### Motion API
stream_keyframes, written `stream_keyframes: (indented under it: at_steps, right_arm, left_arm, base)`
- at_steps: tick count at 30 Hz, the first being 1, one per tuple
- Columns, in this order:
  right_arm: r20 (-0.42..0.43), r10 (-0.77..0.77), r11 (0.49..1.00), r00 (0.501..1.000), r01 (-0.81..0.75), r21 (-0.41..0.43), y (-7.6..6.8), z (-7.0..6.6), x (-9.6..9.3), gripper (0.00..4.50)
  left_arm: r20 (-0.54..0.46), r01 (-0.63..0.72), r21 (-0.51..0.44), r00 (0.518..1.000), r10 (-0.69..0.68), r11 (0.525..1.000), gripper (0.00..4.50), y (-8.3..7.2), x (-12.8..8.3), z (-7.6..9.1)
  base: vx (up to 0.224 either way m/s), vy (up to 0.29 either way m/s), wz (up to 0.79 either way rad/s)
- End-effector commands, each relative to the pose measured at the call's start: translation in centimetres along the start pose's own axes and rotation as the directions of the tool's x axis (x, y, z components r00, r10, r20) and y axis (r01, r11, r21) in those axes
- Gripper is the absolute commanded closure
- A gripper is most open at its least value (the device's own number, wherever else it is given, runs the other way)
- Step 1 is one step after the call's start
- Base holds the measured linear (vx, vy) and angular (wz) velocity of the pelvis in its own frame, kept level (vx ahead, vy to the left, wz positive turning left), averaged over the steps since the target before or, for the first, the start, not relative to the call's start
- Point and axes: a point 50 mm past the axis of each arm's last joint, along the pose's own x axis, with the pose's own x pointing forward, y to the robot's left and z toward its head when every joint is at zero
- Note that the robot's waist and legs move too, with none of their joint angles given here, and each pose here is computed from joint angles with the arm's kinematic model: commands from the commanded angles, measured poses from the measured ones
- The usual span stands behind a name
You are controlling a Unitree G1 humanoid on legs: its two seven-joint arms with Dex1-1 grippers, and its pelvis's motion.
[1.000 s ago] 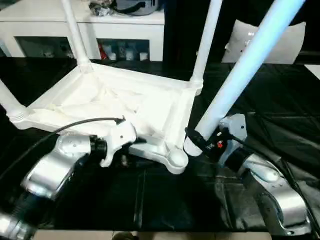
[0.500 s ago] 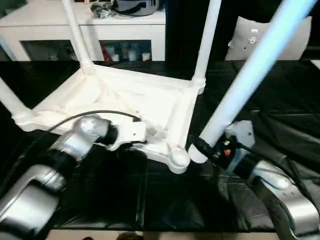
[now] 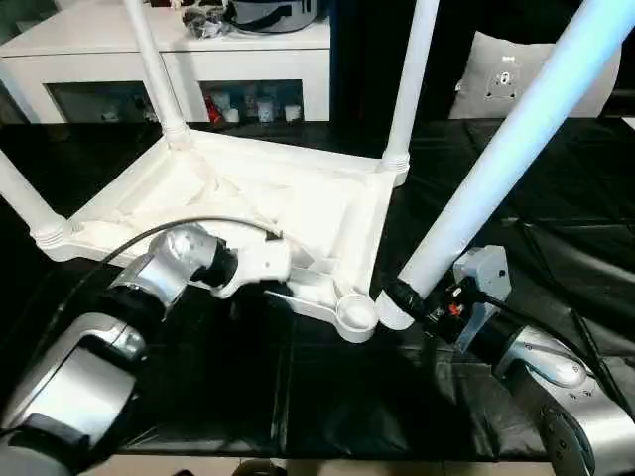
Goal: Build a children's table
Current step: Rotate table base, then insert table leg to table base
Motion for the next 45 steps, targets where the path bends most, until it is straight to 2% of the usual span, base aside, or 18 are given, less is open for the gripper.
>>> stream_keyframes:
  at_steps: [1, 3, 5, 9, 11, 13, 17, 20, 23, 24, 25, 29, 33, 37, 40, 42, 45]
  right_arm:
    - [0.017, 0.04, 0.999, 0.999, -0.04, -0.022, 0.4, 0.8, 0.2, 2.61]
    - [0.017, 0.046, 0.999, 0.999, -0.046, -0.025, 0.4, 0.8, 0.3, 2.61]
    - [0.02, 0.053, 0.998, 0.998, -0.053, -0.032, 0.3, 1.0, 0.5, 2.61]
    - [0.029, 0.047, 0.998, 0.998, -0.046, -0.032, 0.1, 1.2, 0.8, 2.61]
    - [0.037, 0.032, 0.999, 0.999, -0.031, -0.022, 0.1, 1.3, 1.0, 2.61]
    - [0.044, 0.001, 1.0, 0.999, -0.001, 0.002, 0.0, 1.3, 1.3, 2.61]
    - [0.049, -0.012, 1.0, 0.999, 0.011, 0.006, 0.1, 1.3, 1.7, 2.61]
    - [0.058, -0.057, 0.998, 0.997, 0.056, 0.023, -0.2, 1.5, 2.2, 2.61]
    - [0.043, -0.071, 0.997, 0.997, 0.07, 0.035, -0.4, 1.7, 2.4, 2.61]
    - [0.034, -0.076, 0.997, 0.997, 0.075, 0.033, -0.5, 1.7, 2.5, 2.61]
    - [0.026, -0.081, 0.996, 0.996, 0.08, 0.028, -0.7, 1.8, 2.6, 2.61]
    - [-0.001, -0.088, 0.996, 0.996, 0.088, 0.017, -1.3, 2.0, 2.9, 2.61]
    - [-0.048, -0.075, 0.997, 0.996, 0.075, -0.003, -1.3, 1.7, 3.3, 2.61]
    - [-0.085, 0.022, 0.998, 0.996, -0.027, -0.052, -1.1, 1.5, 4.2, 2.61]
    - [-0.062, 0.062, 0.998, 0.996, -0.063, -0.02, -0.8, 1.7, 4.5, 2.61]
    - [-0.044, 0.136, 0.99, 0.99, -0.135, 0.028, -0.4, 2.0, 5.1, 2.61]
    - [-0.046, 0.154, 0.988, 0.987, -0.153, 0.033, -0.3, 1.7, 5.4, 2.61]
  left_arm:
    - [-0.045, 0.047, -0.063, 0.998, -0.05, 0.997, 3.95, -0.2, -0.6, -0.4]
    - [-0.103, 0.069, -0.083, 0.992, -0.078, 0.994, 4.02, -0.6, -0.6, -1.2]
    - [-0.121, 0.013, -0.101, 0.992, -0.025, 0.995, 4.11, -0.6, -0.5, -1.8]
    - [-0.059, -0.187, -0.241, 0.982, 0.178, 0.952, 4.33, 0.0, 0.3, -1.8]
    - [-0.025, -0.223, -0.322, 0.974, 0.227, 0.92, 4.34, -0.3, 0.6, -1.5]
    - [-0.039, -0.265, -0.342, 0.963, 0.268, 0.902, 4.34, -1.2, 1.3, -1.4]
    - [-0.039, -0.311, -0.333, 0.948, 0.316, 0.89, 4.39, -1.7, 1.7, -1.2]
    - [0.019, -0.322, -0.265, 0.941, 0.338, 0.909, 4.49, -2.6, 2.2, -0.1]
    - [0.072, -0.271, -0.201, 0.954, 0.29, 0.941, 4.5, -3.7, 2.4, 0.5]
    - [0.073, -0.248, -0.185, 0.961, 0.265, 0.951, 4.5, -4.2, 2.5, 0.4]
    - [0.078, -0.192, -0.106, 0.977, 0.2, 0.976, 4.5, -5.1, 2.5, 0.4]
    - [0.0, -0.156, -0.041, 0.988, 0.156, 0.987, 4.5, -5.9, 2.2, -0.8]
    - [0.021, -0.171, -0.117, 0.984, 0.175, 0.978, 4.5, -5.9, 2.1, -1.0]
    - [0.023, -0.161, -0.121, 0.986, 0.165, 0.979, 4.5, -6.0, 2.0, -1.2]
    - [0.026, -0.165, -0.113, 0.985, 0.169, 0.98, 4.5, -5.8, 2.0, -1.2]
    - [0.078, -0.176, -0.129, 0.979, 0.187, 0.976, 4.5, -5.6, 1.9, -0.7]
    - [0.1, -0.169, -0.133, 0.978, 0.183, 0.977, 4.5, -5.6, 2.0, -0.5]
  base:
    - [0.0, 0.0, 0.0]
    - [0.0, 0.0, 0.0]
    - [0.0, 0.0, 0.0]
    - [0.0, 0.0, 0.0]
    - [0.0, 0.0, 0.0]
    - [0.0, 0.0, 0.0]
    - [0.0, 0.0, 0.0]
    - [0.0, 0.0, 0.0]
    - [0.0, 0.0, 0.0]
    - [0.0, 0.0, 0.0]
    - [0.0, 0.0, 0.0]
    - [0.0, 0.0, 0.0]
    - [0.0, 0.0, 0.0]
    - [0.0, 0.0, 0.0]
    - [0.0, 0.0, 0.0]
    - [0.0, 0.0, 0.0]
    - [0.0, 0.0, 0.0]
